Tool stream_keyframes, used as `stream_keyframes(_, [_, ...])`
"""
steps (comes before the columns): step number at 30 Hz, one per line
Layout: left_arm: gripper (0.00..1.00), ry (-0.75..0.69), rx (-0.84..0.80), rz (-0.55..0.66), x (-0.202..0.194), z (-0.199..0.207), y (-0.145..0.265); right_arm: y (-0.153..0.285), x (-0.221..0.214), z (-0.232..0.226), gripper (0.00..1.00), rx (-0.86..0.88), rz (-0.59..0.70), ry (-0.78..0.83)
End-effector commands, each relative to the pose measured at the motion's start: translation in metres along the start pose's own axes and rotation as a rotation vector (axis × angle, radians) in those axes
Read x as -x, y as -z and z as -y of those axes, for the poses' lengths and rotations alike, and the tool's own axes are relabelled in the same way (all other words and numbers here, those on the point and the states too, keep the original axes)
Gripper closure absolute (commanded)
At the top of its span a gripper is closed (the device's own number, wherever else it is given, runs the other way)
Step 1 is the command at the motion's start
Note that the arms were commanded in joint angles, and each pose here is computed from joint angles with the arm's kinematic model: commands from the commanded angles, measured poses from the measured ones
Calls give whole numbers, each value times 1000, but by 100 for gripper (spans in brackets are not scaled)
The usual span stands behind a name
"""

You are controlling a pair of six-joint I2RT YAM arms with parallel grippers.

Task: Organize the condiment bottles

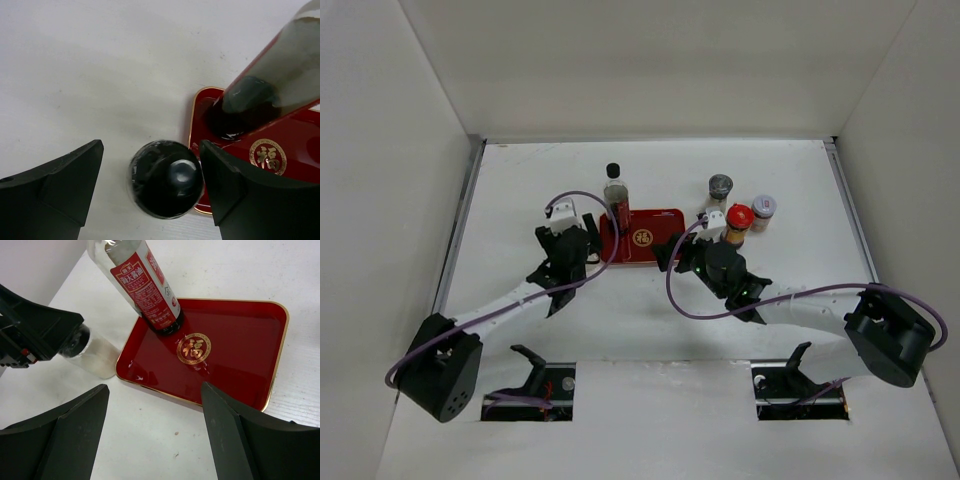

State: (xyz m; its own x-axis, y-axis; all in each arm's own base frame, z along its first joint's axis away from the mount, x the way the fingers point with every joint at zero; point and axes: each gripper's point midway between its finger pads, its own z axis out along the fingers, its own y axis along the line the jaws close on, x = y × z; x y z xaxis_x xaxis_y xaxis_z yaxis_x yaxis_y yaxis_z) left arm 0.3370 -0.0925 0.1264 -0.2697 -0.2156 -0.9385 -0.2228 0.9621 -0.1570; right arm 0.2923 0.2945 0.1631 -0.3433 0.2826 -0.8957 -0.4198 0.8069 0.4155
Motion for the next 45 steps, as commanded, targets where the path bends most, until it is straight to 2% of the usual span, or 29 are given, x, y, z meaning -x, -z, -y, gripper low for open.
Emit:
stream_keyframes(1, [24,0,-31,19,4,4,11,-3,17,-10,20,37,56,-29])
stream_keyframes(7, [23,16,-59,24,5,7,28,-4,17,-11,19,38,54,-29])
stream_keyframes(17, [24,-22,-80,-41,-7,23,6,-2,21,-13,19,47,63,-25])
stream_keyframes(20, [31,-27,-70,-38,-5,24,2,-2,19,-12,19,45,57,-29])
stream_keyframes(22, [46,-21,-60,-23,-3,21,2,-3,19,-12,19,44,56,-24])
stream_keyframes(27, [64,-17,-61,30,21,22,12,-4,16,-12,19,41,50,-28])
stream_keyframes(33, [68,24,-137,128,69,48,39,-3,17,-12,20,45,54,-33])
stream_keyframes(36, [68,48,-194,141,77,69,44,-2,20,-12,20,44,63,-31])
stream_keyframes(41, [68,24,-285,99,68,114,38,-2,20,-9,20,33,64,-33])
stream_keyframes(45, [67,8,-296,80,51,129,24,3,28,-1,20,13,91,-44])
